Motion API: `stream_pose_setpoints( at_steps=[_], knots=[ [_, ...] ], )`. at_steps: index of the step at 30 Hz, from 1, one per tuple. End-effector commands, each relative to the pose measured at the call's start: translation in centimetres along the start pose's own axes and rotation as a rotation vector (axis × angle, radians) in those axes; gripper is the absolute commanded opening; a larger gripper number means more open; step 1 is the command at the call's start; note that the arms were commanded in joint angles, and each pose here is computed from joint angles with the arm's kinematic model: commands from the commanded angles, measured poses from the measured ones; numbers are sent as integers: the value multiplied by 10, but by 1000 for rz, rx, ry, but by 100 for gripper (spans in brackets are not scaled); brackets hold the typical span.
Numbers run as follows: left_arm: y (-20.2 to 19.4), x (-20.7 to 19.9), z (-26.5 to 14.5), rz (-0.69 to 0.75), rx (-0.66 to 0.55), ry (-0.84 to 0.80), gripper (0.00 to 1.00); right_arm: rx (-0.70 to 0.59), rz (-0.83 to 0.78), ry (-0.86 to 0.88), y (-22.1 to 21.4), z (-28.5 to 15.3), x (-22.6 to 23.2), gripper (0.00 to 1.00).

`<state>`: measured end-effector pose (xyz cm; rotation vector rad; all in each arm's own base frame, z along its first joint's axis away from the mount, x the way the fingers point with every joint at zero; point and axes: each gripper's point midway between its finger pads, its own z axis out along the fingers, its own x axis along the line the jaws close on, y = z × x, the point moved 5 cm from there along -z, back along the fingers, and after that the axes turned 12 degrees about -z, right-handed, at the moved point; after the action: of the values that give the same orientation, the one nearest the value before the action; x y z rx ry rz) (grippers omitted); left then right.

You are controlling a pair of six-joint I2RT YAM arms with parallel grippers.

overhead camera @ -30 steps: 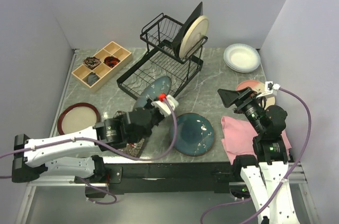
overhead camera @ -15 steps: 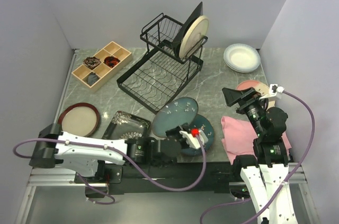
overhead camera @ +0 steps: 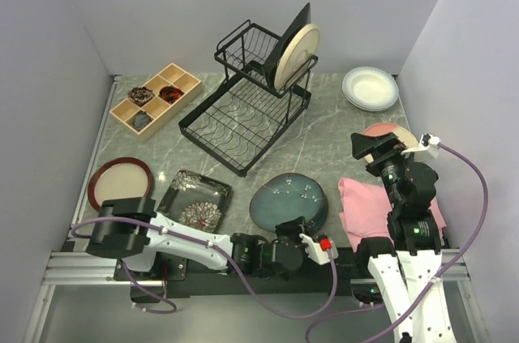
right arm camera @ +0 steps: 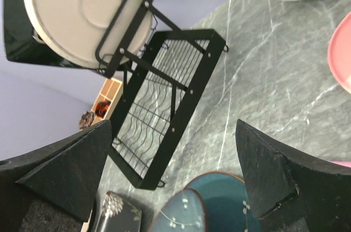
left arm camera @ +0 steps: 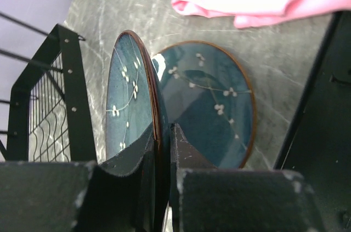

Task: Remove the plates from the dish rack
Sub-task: Place the plate at the center of the board.

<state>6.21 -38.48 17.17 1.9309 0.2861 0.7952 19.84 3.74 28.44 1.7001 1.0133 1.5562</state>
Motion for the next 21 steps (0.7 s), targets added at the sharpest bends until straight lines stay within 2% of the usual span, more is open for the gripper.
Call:
stream_pose_setpoints(
  at_steps=[1,13,21],
  knots=[
    [41,5,2,-29,-140,52,1,-117,7,-19,24,-11,4,100],
    [23,-25,27,85,-78,5,1,-113,0,-2,24,-12,6,100],
    [16,-41,37,89,-63,-49,1,-123,-10,0,25,-13,6,100]
  ],
)
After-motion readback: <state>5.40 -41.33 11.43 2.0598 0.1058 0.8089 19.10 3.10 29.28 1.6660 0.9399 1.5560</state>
